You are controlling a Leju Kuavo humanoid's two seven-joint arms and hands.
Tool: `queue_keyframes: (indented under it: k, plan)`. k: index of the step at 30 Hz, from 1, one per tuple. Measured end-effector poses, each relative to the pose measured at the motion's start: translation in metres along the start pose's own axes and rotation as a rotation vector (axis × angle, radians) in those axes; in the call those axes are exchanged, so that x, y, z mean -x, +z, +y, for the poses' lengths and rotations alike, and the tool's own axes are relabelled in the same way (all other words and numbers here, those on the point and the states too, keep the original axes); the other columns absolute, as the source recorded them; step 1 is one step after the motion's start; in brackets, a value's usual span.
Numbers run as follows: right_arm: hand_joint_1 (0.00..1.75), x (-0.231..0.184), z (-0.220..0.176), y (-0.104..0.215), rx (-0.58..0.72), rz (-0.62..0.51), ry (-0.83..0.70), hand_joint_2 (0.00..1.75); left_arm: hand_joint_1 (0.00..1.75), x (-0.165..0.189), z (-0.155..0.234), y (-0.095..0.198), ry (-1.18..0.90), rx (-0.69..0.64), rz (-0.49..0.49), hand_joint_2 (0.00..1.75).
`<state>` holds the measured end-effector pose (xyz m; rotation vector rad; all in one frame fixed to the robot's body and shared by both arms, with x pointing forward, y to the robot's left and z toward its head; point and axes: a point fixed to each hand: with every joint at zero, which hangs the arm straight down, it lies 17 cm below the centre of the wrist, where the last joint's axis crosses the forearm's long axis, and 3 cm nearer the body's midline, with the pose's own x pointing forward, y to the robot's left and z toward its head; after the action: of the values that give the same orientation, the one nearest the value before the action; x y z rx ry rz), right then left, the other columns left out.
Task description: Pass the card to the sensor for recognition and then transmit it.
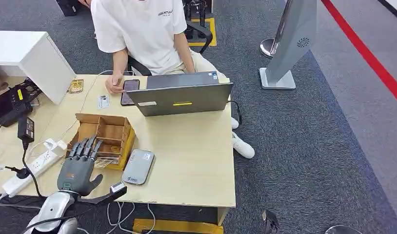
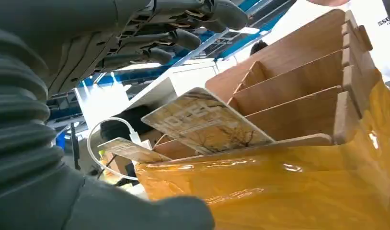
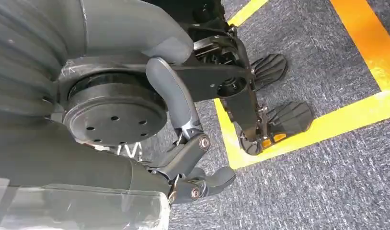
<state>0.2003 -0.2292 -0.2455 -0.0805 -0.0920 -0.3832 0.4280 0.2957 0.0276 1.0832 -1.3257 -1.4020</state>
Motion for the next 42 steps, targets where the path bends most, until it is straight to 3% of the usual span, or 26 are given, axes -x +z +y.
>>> queue_keyframes:
  k: [18,28,32,36,42]
  plan:
    - [0.00,-0.001,-0.002,0.000,0.007,-0.007,0.016,1.75,1.75,-0.003,-0.009,0.000,0.027,0.023,-0.003,1.75]
    - [0.00,0.000,-0.003,-0.001,0.006,-0.007,-0.006,1.75,1.75,-0.014,0.003,-0.001,0.034,-0.032,-0.028,1.75]
    - [0.00,0.004,-0.009,-0.004,0.009,-0.005,-0.034,1.75,1.75,-0.028,0.029,0.004,0.040,-0.114,-0.082,1.75]
    - [0.00,0.012,-0.021,-0.008,0.022,-0.001,-0.073,1.75,1.75,-0.046,0.083,0.015,0.027,-0.261,-0.166,1.75]
    - [0.00,0.020,-0.032,-0.012,0.034,-0.003,-0.108,1.75,1.75,-0.074,0.180,0.045,0.029,-0.611,-0.267,1.75]
